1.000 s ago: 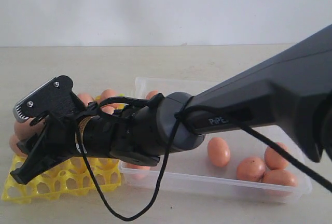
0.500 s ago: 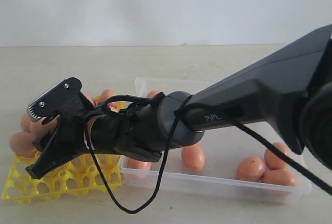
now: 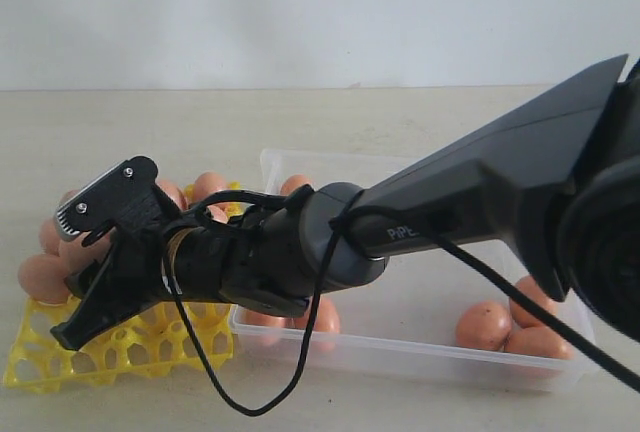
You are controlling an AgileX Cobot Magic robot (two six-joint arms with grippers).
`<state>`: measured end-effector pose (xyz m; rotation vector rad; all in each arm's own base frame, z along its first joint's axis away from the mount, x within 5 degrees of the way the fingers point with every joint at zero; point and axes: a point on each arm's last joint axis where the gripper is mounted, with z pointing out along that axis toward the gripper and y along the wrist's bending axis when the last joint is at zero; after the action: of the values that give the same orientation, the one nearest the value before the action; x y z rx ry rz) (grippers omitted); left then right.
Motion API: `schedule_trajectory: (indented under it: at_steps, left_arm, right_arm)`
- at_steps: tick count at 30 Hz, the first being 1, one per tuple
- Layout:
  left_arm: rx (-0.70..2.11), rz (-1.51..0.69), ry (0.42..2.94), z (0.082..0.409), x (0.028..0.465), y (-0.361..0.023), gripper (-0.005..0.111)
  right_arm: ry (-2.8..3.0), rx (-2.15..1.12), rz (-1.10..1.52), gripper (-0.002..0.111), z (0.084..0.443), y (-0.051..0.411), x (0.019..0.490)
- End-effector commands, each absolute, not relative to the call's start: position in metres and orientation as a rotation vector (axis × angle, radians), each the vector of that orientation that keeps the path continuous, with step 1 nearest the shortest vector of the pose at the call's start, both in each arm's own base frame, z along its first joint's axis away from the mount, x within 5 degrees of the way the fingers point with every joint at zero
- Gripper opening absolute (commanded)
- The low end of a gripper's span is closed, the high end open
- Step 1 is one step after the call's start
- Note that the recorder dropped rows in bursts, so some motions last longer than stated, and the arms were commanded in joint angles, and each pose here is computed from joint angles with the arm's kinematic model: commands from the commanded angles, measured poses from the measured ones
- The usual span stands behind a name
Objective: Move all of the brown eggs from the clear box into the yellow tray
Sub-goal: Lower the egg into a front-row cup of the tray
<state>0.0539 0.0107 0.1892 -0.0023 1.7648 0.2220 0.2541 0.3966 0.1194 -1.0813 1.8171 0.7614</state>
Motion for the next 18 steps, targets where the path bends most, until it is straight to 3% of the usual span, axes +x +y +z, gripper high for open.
schedule_trajectory:
  at_steps: [1,18]
  left_arm:
    - [-0.007,0.220,1.765,0.188,0.054,0.011,0.022]
    - [-0.007,0.220,1.765,0.188,0.054,0.011,0.022]
  right_arm:
    - [1.806,-1.084,0.777,0.001,0.118,0.400,0.251]
    - [1.809,-1.074,0.754,0.001,0.126,0.405,0.257]
